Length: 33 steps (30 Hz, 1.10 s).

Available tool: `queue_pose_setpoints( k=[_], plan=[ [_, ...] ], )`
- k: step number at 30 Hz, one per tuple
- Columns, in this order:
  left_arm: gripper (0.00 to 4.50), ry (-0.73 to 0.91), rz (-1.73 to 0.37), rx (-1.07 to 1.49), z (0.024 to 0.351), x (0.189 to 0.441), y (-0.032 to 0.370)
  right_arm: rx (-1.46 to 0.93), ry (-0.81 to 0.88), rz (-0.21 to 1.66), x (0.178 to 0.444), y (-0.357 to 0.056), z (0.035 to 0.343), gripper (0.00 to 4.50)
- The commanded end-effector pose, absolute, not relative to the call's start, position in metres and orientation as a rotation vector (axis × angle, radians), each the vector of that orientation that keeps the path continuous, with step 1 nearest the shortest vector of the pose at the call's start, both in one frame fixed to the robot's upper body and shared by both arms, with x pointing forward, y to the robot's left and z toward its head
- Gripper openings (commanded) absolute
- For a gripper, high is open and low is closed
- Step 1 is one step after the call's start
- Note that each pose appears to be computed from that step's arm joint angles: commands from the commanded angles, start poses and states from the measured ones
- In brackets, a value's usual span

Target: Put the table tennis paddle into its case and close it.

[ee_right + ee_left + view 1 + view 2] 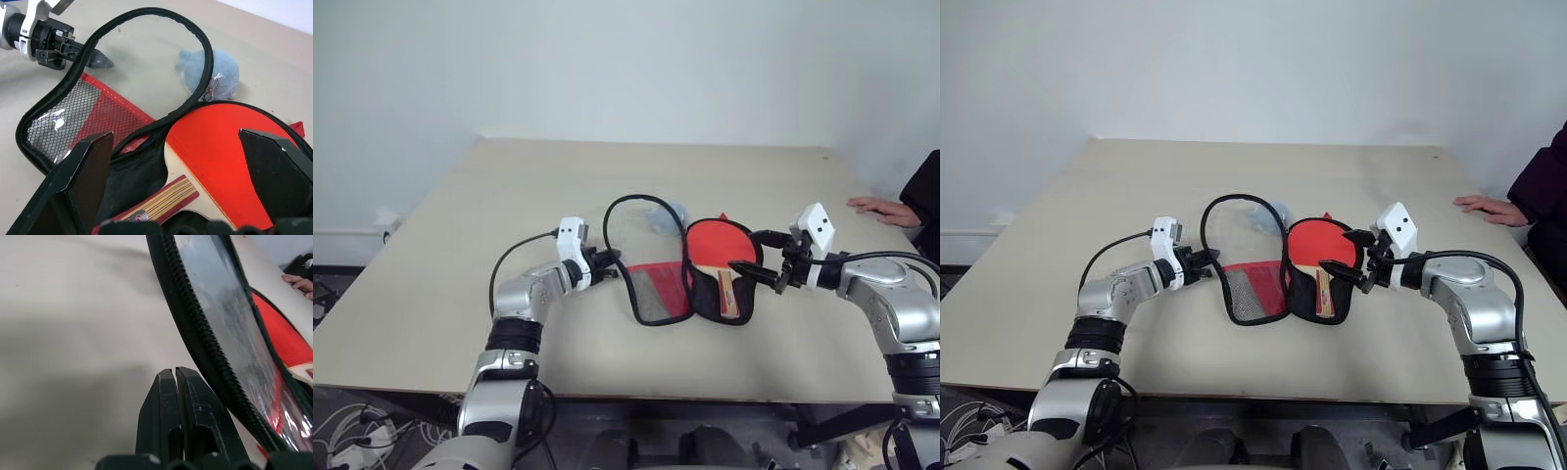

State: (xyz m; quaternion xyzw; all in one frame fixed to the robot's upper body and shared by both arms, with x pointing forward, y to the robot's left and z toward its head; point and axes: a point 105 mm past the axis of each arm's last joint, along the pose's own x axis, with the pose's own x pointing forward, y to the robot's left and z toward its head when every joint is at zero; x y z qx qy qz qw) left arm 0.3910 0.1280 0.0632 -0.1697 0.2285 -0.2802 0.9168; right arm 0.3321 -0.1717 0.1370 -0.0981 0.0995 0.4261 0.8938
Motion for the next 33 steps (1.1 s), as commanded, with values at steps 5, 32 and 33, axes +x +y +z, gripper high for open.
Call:
queue_pose_setpoints(
  k=[5,32,33],
  plan=[
    [0.01,0.415,-0.751,-0.375,0.09,0.384,0.094,-0.21,0.126,0.864,0.336,-0.173,0.16,4.42],
    [0.01,0.418,-1.058,-0.497,0.119,0.354,-0.03,-0.366,0.233,0.885,0.307,-0.237,0.156,4.42],
    [0.01,0.407,-1.047,-0.482,0.119,0.356,-0.027,-0.366,0.235,0.886,0.306,-0.237,0.155,4.42]
  ],
)
